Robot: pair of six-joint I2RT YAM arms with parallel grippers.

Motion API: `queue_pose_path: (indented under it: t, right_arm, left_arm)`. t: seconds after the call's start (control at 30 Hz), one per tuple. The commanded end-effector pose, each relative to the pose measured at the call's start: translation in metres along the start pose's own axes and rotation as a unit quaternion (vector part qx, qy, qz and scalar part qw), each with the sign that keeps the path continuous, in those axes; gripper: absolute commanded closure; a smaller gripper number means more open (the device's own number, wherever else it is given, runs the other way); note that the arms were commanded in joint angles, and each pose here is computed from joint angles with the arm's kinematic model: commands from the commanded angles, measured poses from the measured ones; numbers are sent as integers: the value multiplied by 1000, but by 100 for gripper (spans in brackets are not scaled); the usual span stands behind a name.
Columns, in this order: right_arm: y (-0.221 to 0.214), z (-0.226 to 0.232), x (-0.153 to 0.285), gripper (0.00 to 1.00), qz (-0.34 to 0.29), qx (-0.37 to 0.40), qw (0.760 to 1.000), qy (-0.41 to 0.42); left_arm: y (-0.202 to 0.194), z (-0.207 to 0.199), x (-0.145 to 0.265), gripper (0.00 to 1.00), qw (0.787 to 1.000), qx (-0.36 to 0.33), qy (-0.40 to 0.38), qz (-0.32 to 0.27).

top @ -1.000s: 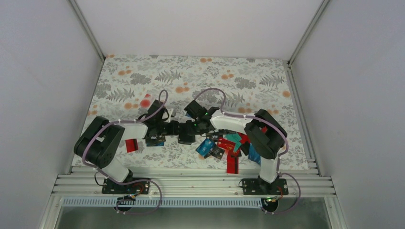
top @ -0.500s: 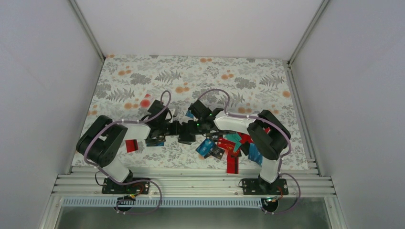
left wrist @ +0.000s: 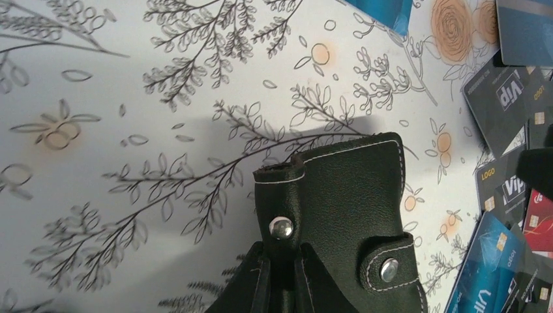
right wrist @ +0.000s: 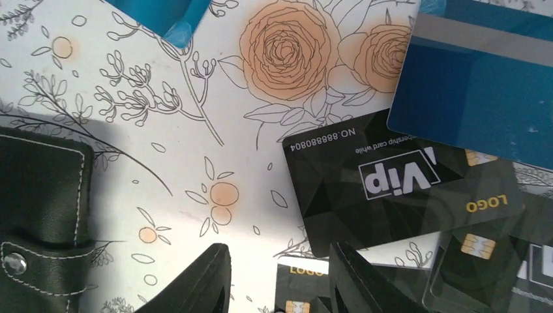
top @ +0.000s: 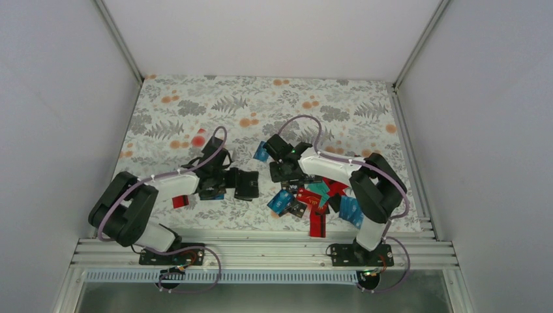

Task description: Put the credit cards into the card holder

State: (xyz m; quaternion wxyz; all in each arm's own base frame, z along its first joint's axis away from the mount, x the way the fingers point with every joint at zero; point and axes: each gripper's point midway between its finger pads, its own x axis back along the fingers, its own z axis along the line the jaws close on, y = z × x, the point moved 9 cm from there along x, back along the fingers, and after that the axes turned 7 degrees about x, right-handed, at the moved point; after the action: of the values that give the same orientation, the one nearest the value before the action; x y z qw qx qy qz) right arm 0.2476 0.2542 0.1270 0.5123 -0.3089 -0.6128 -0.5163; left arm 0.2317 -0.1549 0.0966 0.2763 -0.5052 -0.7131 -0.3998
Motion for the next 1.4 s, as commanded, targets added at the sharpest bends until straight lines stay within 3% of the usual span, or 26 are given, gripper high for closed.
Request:
queue_pose_path:
  t: [0.0, 0.13, 0.23, 0.7, 1.03, 1.37]
  right_arm:
    - [12, 4, 29, 60, -30, 8, 999, 22]
    - [20, 36, 50, 58, -37, 12, 979, 201]
    - [23, 50, 53, 59, -34, 2, 967, 252]
    - [9, 76, -2, 66, 36, -20, 966, 254]
    - [1, 83, -18, 68, 56, -16, 965, 254]
    - [-18, 79, -27, 80, 79, -18, 969, 234]
  left_arm:
    - [-8, 7, 12, 98, 999, 7, 30, 12]
    - [-5, -3, 23, 98, 1000, 14, 6, 9]
    - [-3, -9, 28, 98, 1000, 21, -5, 9]
    - [3, -26, 41, 98, 999, 19, -32, 5]
    - [5, -32, 44, 98, 999, 15, -39, 4]
    - [9, -37, 50, 98, 999, 11, -41, -6]
